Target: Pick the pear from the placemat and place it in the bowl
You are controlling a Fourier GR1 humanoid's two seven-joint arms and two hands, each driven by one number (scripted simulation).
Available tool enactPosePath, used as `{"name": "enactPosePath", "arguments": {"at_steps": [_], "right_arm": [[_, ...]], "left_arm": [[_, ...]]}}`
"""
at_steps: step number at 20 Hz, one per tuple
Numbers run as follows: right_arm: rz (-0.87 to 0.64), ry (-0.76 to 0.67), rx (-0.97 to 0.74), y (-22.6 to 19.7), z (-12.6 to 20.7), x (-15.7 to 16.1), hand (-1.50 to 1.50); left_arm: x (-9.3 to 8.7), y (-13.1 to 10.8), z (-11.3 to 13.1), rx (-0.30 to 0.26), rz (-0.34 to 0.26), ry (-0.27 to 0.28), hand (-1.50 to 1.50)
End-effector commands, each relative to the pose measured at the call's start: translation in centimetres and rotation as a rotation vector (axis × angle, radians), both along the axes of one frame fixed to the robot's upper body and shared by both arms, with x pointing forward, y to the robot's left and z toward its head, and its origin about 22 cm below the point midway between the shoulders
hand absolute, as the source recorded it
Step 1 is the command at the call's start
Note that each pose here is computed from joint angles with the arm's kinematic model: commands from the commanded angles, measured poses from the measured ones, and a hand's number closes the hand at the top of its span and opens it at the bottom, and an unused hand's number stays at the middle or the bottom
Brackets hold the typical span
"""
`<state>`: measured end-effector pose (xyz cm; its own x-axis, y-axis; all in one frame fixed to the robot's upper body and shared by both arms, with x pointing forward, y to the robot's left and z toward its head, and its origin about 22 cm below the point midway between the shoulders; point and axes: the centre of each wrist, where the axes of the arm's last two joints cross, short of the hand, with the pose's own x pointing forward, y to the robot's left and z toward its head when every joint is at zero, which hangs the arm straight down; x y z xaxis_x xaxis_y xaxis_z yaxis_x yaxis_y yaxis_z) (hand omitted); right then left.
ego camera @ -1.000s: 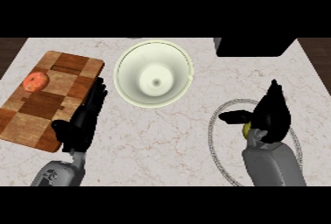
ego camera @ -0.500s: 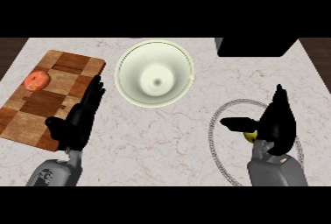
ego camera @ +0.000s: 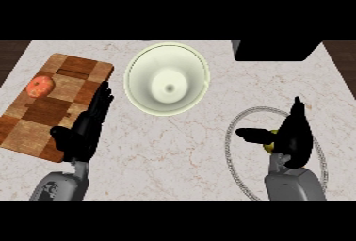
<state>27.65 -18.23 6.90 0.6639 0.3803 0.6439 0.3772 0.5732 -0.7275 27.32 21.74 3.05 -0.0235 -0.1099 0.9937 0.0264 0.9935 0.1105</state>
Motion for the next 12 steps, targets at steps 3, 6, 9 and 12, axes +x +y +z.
{"name": "enactPosePath", "arguments": {"at_steps": [3, 6, 9, 12], "right_arm": [[-0.13, 0.015, 0.101, -0.4, -2.7, -1.5, -1.5], [-0.141, -0.001, 0.111, -0.6, -2.4, -1.3, -1.5], [-0.145, 0.054, 0.051, 0.4, -4.2, -1.9, -1.5], [-0.192, 0.143, 0.001, -1.7, -5.4, -0.2, -1.5]], "left_arm": [[0.3, 0.8, 0.7, 0.007, 0.0, -0.005, 0.0], [-1.5, -0.7, -0.3, -0.008, -0.004, -0.022, 0.0], [1.0, -0.9, -0.3, 0.003, 0.015, 0.005, 0.0], [0.5, -0.6, 1.6, 0.01, -0.004, -0.015, 0.0]]}}
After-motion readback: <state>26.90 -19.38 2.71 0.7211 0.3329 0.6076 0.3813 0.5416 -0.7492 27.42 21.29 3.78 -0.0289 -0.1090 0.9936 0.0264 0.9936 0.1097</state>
